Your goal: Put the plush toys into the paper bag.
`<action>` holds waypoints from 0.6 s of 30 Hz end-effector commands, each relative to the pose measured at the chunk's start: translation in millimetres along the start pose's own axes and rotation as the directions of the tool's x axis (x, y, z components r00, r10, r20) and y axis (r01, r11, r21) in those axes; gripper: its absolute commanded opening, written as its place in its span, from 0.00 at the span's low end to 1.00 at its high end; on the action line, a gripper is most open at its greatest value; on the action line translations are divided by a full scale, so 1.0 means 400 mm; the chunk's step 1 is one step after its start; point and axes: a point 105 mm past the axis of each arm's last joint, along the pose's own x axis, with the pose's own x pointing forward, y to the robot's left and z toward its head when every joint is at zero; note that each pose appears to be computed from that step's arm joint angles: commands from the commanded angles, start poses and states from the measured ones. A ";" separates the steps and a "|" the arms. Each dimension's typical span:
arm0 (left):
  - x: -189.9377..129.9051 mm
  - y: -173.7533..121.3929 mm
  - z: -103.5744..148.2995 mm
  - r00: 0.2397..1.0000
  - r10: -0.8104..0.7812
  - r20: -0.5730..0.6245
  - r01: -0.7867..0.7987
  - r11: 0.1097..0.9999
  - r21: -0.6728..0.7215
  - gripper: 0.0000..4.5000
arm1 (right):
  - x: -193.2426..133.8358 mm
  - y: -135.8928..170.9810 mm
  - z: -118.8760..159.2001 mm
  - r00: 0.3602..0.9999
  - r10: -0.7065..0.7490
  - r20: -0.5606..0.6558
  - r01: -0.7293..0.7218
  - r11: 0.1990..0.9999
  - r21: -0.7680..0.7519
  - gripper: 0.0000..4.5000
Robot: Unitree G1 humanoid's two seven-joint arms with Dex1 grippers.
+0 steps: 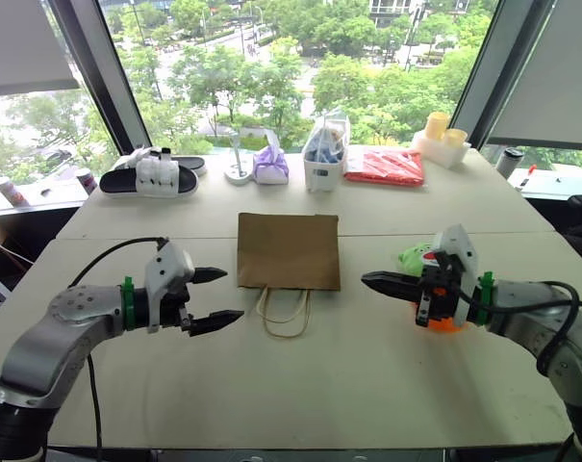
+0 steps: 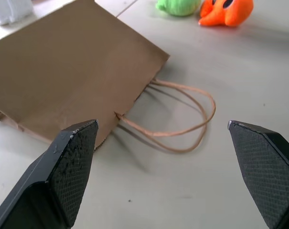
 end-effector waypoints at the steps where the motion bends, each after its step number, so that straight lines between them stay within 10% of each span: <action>1: 0.008 0.019 -0.001 1.000 -0.016 -0.015 0.018 0.992 0.129 0.99 | -0.010 0.014 0.030 0.999 -0.021 0.045 0.024 0.998 -0.055 0.01; 16: 0.185 0.033 -0.041 0.981 -0.192 -0.016 0.180 0.884 0.431 0.99 | 0.009 0.042 0.009 0.990 -0.114 0.086 0.115 0.993 -0.015 0.01; 18: 0.201 0.037 -0.032 0.979 -0.203 -0.003 0.183 0.876 0.447 0.87 | 0.011 0.046 0.007 0.988 -0.127 0.090 0.128 0.992 -0.009 0.01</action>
